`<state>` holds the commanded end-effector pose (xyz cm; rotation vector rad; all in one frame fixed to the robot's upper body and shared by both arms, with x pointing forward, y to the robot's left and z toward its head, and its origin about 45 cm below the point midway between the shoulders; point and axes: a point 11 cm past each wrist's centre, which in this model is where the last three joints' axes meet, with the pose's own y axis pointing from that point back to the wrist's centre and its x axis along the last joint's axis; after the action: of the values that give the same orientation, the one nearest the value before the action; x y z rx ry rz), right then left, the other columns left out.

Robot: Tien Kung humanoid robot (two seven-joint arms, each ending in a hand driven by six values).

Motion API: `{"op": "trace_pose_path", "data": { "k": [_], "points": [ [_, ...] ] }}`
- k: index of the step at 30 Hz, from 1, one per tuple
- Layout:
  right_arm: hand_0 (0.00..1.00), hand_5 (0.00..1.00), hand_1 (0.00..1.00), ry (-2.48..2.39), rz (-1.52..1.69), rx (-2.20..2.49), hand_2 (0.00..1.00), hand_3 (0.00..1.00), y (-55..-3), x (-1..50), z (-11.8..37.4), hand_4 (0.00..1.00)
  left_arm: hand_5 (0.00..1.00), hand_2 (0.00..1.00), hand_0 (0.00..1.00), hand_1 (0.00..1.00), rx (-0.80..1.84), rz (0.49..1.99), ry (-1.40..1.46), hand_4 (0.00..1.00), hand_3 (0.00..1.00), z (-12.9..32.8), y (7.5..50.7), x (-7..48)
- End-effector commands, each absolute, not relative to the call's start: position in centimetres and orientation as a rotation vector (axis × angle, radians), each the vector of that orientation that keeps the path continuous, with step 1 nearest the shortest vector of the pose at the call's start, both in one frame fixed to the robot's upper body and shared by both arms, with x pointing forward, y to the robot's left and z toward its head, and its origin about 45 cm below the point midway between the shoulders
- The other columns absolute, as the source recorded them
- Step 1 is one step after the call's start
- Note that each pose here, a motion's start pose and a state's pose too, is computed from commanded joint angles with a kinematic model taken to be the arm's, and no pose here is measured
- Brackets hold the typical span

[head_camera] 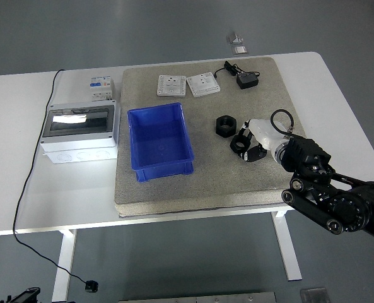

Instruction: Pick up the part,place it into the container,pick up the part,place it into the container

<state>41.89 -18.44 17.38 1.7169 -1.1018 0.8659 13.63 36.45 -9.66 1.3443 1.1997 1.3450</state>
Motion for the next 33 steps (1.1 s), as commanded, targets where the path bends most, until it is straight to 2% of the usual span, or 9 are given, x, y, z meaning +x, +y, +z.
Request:
{"op": "trace_pose_path", "data": {
  "k": [10,11,16,17,22,23,28,29,33],
  "points": [
    [0.285,0.002,0.24,-1.216,1.102,1.991,0.339,0.575,-11.5,41.9,24.5,0.375,0.605,0.688,0.67,0.672,1.344,1.357,1.185,0.668,0.601,-9.6,36.7,13.7],
    [0.32,0.002,0.249,-1.197,1.134,2.019,0.344,0.579,-10.2,41.8,25.0,0.366,0.607,0.687,0.67,0.672,1.345,1.358,1.182,0.665,0.598,-9.6,36.7,13.8],
    [0.32,0.002,0.249,-1.043,1.191,2.015,0.344,0.579,-7.1,41.7,24.5,0.366,0.607,0.687,0.67,0.672,1.349,1.357,1.169,0.665,0.598,-9.5,36.8,14.1],
    [0.469,0.038,0.388,-1.014,1.195,2.004,0.516,0.622,-6.9,41.7,24.1,0.396,0.602,0.686,0.667,0.671,1.348,1.357,1.166,0.661,0.595,-9.5,36.8,14.2],
    [0.469,0.038,0.388,-0.877,1.219,1.967,0.516,0.622,-6.0,41.1,22.1,0.396,0.602,0.686,0.667,0.671,1.343,1.372,1.159,0.661,0.595,-9.5,36.9,14.2],
    [0.828,0.293,0.8,-0.857,1.221,1.961,0.811,0.819,-5.9,41.0,21.8,0.723,0.602,0.681,0.663,0.669,1.343,1.373,1.156,0.66,0.591,-9.5,36.9,14.2],
    [0.828,0.293,0.8,-0.797,1.208,1.934,0.811,0.819,-5.7,40.6,21.1,0.723,0.602,0.681,0.663,0.669,1.343,1.376,1.153,0.66,0.591,-9.5,37.0,14.2],
    [0.998,0.375,0.951,-0.793,1.206,1.933,0.922,0.952,-5.7,40.6,21.0,0.83,0.599,0.677,0.664,0.668,1.344,1.376,1.153,0.66,0.589,-9.5,37.0,14.2],
    [0.998,0.375,0.951,-0.787,1.21,1.927,0.922,0.952,-5.6,40.4,21.3,0.83,0.599,0.677,0.664,0.668,1.347,1.377,1.15,0.66,0.589,-9.5,37.1,14.2]
  ]
}}
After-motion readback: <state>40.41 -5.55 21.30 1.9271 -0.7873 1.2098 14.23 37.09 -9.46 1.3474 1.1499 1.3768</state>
